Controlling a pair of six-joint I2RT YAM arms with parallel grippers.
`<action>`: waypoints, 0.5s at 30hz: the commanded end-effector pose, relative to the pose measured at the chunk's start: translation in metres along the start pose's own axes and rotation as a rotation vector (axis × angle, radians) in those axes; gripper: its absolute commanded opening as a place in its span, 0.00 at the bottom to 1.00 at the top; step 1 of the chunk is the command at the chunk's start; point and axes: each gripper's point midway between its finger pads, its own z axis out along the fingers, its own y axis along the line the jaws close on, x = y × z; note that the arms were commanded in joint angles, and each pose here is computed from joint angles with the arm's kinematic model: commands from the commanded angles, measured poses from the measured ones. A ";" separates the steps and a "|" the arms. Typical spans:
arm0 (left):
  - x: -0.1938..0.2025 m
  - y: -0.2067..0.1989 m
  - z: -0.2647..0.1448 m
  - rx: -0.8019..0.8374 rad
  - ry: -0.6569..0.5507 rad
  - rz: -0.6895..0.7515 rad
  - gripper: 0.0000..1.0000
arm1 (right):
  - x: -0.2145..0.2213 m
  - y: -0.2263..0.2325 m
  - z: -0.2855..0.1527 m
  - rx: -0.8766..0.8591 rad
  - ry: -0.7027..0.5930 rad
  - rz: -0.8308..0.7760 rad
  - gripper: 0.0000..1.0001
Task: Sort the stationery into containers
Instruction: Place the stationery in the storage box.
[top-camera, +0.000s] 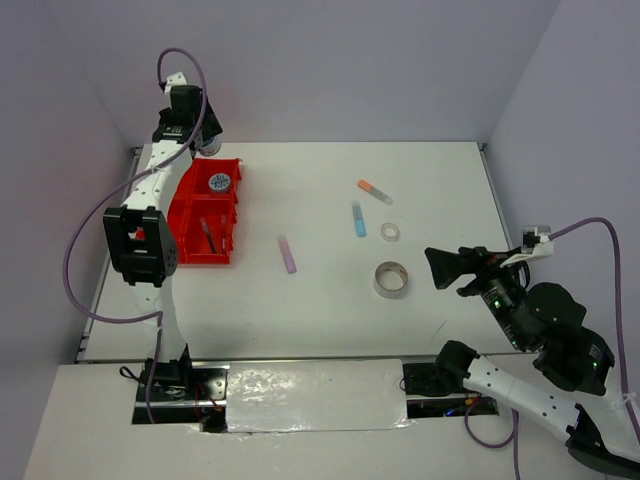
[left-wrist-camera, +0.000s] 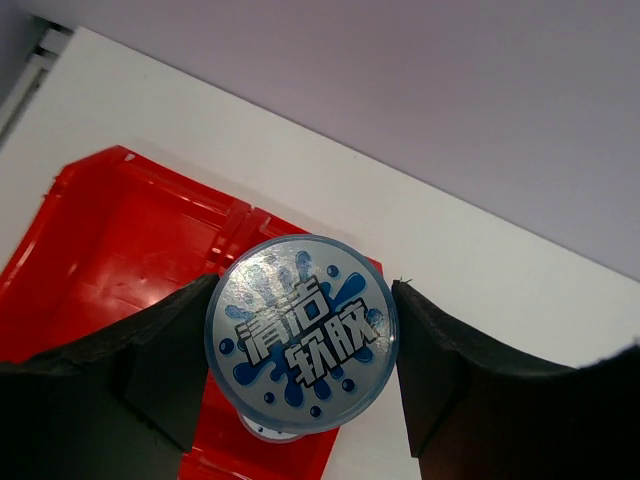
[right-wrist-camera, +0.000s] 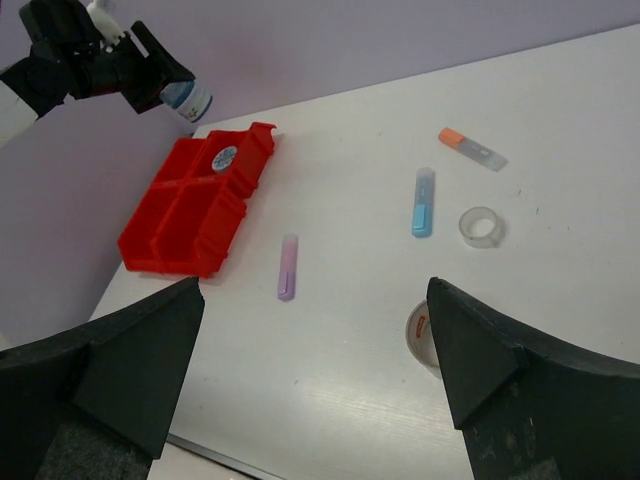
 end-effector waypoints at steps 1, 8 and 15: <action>-0.018 -0.052 -0.015 0.193 -0.045 -0.017 0.00 | -0.006 0.009 0.006 -0.021 -0.015 -0.028 1.00; 0.007 -0.032 0.011 0.146 0.004 0.006 0.00 | 0.002 0.012 0.012 -0.027 0.008 -0.053 1.00; 0.021 -0.015 0.029 0.059 0.015 0.011 0.00 | 0.008 0.014 0.014 -0.037 0.025 -0.058 1.00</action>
